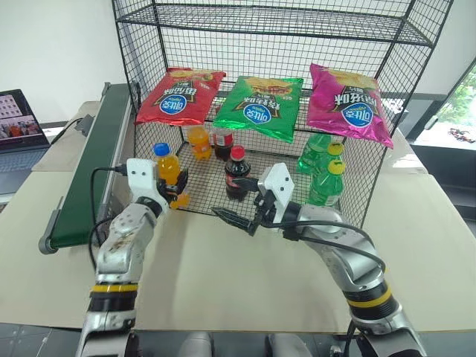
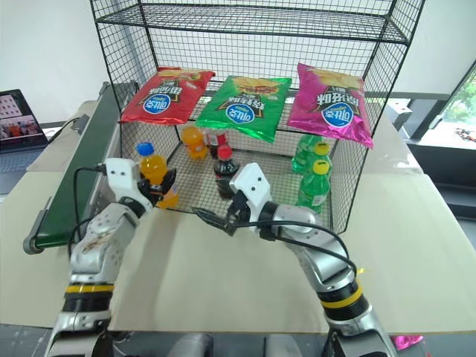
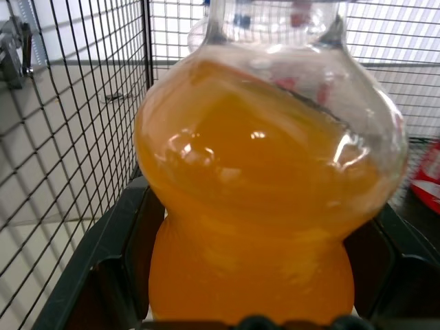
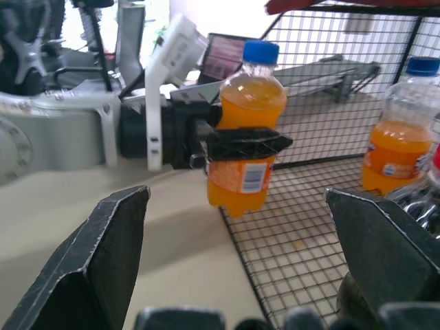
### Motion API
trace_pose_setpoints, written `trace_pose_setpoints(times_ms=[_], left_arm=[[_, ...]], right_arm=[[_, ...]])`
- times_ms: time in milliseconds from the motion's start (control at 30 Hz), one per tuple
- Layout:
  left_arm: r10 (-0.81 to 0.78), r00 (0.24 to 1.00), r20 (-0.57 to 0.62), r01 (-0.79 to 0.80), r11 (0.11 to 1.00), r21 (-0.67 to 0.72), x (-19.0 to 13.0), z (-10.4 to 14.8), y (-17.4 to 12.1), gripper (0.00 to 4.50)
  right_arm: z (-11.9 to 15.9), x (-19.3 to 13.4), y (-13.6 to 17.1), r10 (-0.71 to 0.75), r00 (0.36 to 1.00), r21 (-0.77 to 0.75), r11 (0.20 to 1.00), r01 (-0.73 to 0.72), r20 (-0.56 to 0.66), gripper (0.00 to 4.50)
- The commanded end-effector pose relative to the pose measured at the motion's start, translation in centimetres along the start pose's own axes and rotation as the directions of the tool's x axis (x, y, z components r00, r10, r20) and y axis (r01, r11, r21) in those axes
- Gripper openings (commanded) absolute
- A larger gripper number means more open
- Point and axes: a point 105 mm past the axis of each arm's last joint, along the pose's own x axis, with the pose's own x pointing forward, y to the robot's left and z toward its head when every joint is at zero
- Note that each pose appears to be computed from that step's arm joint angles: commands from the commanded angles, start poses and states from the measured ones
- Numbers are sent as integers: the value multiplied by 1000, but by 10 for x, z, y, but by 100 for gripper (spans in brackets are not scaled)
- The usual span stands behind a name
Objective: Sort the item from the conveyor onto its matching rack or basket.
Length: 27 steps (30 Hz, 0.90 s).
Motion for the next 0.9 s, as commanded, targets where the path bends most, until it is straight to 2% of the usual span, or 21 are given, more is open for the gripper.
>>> trace_pose_setpoints(times_ms=[33, 233, 300, 333, 367, 600, 900], left_arm=[[3, 988, 154, -17, 996, 91, 20, 26, 3, 299], [-10, 987, 163, -6, 995, 98, 37, 16, -2, 299], [-9, 988, 153, -3, 997, 80, 39, 10, -3, 401], [-2, 988, 152, -6, 999, 52, 39, 7, -2, 433], [3, 988, 154, -8, 999, 32, 38, 6, -1, 444], [9, 988, 151, -11, 1000, 14, 25, 3, 2, 444], [68, 995, 70, -71, 997, 36, -18, -5, 11, 444]], right_arm=[[13, 7, -8, -87, 995, -73, 993, 89, 38, 450], [9, 8, -9, -134, 990, -65, 989, 136, 32, 450], [9, 6, -9, -142, 989, -62, 988, 143, 32, 450], [9, 5, -9, -145, 989, -62, 987, 147, 32, 450], [9, 5, -10, -148, 988, -62, 987, 150, 32, 450], [9, 0, -14, -160, 987, -56, 985, 162, 31, 450], [2, -5, -15, -152, 988, -35, 988, 153, 15, 450]])
